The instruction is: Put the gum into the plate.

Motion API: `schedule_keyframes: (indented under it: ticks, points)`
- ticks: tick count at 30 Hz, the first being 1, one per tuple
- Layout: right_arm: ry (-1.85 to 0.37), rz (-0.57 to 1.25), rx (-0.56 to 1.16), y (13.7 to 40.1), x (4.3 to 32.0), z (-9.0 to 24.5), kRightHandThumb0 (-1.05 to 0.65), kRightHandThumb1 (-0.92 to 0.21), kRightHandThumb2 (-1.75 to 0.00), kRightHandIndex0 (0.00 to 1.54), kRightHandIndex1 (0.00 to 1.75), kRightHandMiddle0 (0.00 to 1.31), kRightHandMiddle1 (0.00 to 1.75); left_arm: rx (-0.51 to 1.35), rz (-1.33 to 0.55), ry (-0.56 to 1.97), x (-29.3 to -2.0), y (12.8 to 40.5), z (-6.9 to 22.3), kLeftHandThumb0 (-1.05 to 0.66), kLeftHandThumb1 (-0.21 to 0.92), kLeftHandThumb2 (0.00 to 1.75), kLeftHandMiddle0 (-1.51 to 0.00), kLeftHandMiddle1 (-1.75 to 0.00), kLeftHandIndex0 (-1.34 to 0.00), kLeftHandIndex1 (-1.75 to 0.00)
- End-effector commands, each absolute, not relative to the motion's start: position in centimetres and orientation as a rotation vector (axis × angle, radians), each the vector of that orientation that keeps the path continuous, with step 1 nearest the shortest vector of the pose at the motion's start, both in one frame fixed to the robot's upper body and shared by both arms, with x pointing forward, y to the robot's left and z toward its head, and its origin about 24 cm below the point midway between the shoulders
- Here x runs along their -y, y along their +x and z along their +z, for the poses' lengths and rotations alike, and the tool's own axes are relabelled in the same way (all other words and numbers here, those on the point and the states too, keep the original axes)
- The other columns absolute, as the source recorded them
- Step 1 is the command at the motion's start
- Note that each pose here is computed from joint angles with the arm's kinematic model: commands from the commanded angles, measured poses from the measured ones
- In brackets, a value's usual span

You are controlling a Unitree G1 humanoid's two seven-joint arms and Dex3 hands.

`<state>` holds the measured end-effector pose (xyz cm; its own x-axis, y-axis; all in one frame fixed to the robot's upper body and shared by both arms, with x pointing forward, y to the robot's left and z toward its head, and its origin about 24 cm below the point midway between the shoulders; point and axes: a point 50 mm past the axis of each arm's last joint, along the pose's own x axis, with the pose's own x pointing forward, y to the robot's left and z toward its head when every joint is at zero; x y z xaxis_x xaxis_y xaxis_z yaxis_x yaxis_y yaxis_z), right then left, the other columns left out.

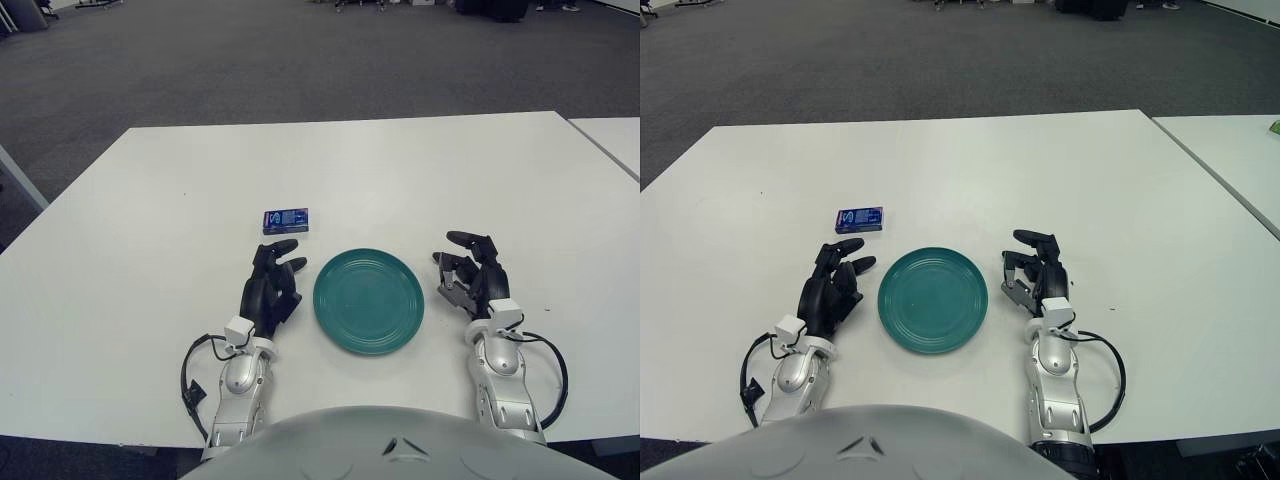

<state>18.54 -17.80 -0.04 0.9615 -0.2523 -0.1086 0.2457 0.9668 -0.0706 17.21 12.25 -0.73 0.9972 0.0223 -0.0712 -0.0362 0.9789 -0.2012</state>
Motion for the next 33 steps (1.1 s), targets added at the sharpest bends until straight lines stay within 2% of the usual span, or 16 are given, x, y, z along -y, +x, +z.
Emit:
schedule_keyframes:
  ticks: [1,28,32,33]
  points:
    - [-0.055,-0.254,-0.234,17.5,17.6,-1.9,-0.42,-0.72,-0.84,0.51,0.84,0.21,1.21,-0.128,0.050,-0.218,-12.2,17.0,-1.7,-0.77,0.92,0.77,-0.35,-1.05,-0.21,-1.27]
    - [-0.053,-0.257,-0.237,17.5,17.5,-2.0,-0.42,-0.72,-0.85,0.50,0.85,0.22,1.22,-0.118,0.031,-0.233,-12.3,17.5,-1.2,-0.79,0.92,0.78,-0.35,-1.07,-0.21,-1.29]
    - [-0.052,-0.257,-0.238,17.5,17.5,-2.0,-0.41,-0.72,-0.85,0.50,0.85,0.21,1.22,-0.081,0.038,-0.224,-12.3,18.3,-0.6,-0.78,0.92,0.77,-0.35,-1.08,-0.21,-1.29]
    - [-0.052,-0.257,-0.238,17.5,17.6,-2.0,-0.41,-0.72,-0.85,0.50,0.85,0.21,1.22,-0.038,0.044,-0.197,-12.4,19.2,0.4,-0.78,0.92,0.77,-0.35,-1.08,-0.21,-1.29]
